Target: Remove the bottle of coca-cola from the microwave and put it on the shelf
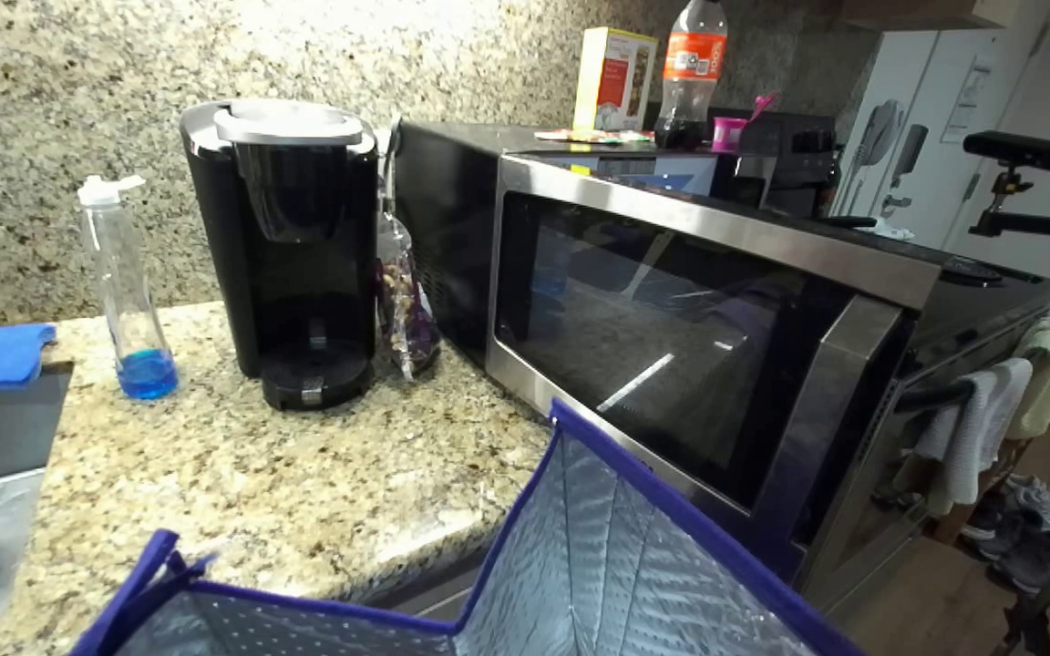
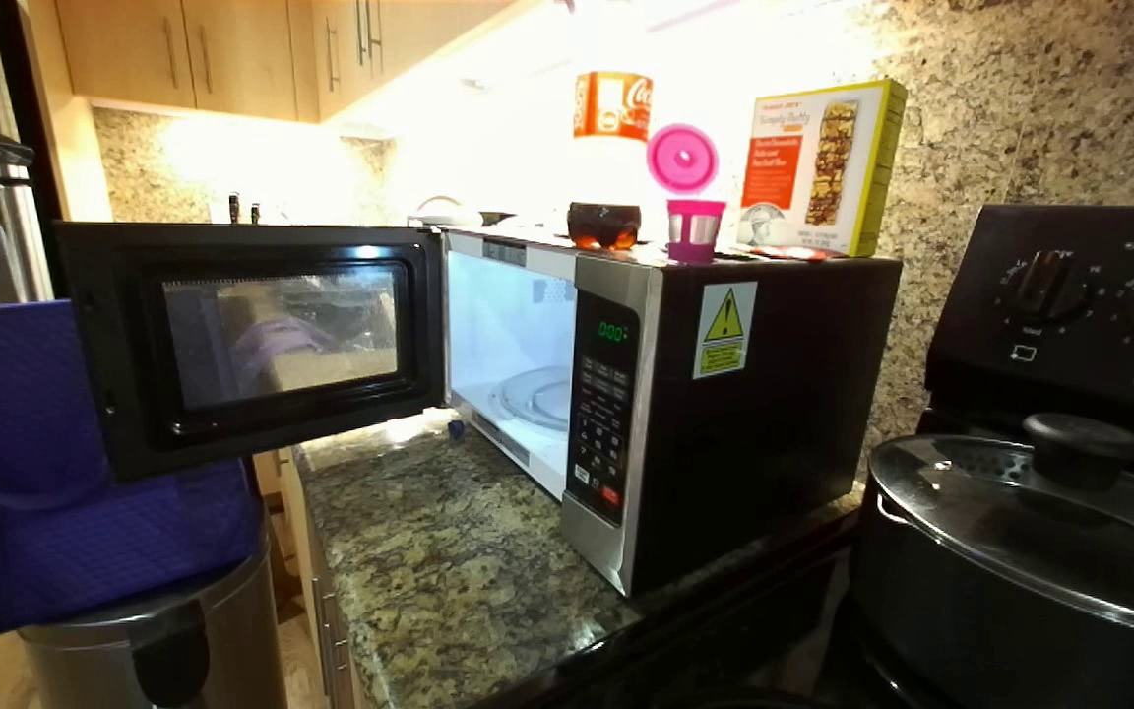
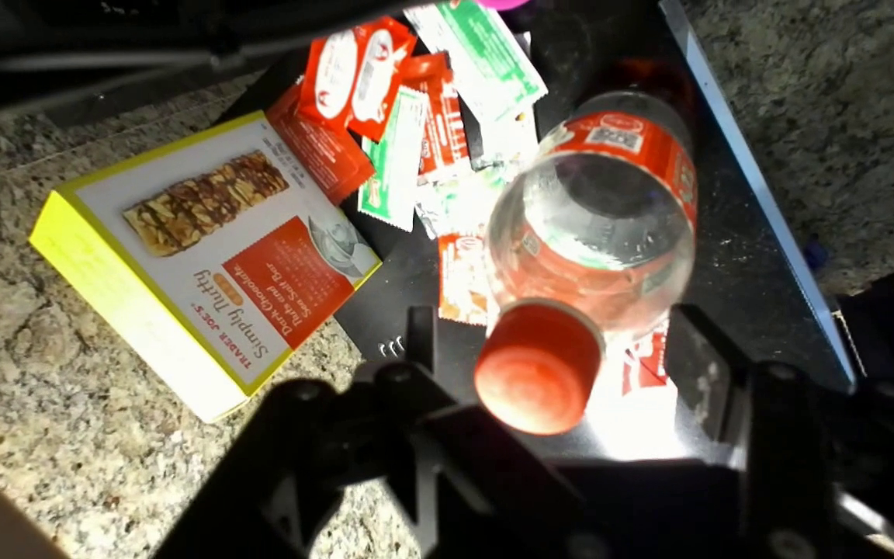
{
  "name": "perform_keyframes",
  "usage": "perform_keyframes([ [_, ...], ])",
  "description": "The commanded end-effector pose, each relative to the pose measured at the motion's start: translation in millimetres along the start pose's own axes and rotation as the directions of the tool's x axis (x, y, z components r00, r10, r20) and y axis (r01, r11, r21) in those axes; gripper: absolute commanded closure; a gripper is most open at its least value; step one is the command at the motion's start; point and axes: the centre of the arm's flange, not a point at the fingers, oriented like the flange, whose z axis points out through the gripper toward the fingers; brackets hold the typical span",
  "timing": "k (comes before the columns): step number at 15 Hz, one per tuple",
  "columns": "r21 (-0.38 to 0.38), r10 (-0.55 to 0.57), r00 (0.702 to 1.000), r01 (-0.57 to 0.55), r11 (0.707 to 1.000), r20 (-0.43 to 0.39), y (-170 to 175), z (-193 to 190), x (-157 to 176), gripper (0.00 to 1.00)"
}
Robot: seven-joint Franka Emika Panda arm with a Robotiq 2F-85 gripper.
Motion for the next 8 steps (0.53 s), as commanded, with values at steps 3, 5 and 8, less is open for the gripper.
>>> perform_keyframes([
  [3, 0.027, -0.022, 1.000, 0.022, 0.999, -0.002, 18.2, -10.5, 4.0, 0.66],
  [5, 0.026, -0.021, 1.000, 0.021, 0.999, 0.000, 18.5, -14.2, 3.8, 0.79],
  [8, 0.033, -0.023, 1.000, 0.023, 0.999, 0.007, 17.5, -17.1, 2.5, 0.85],
])
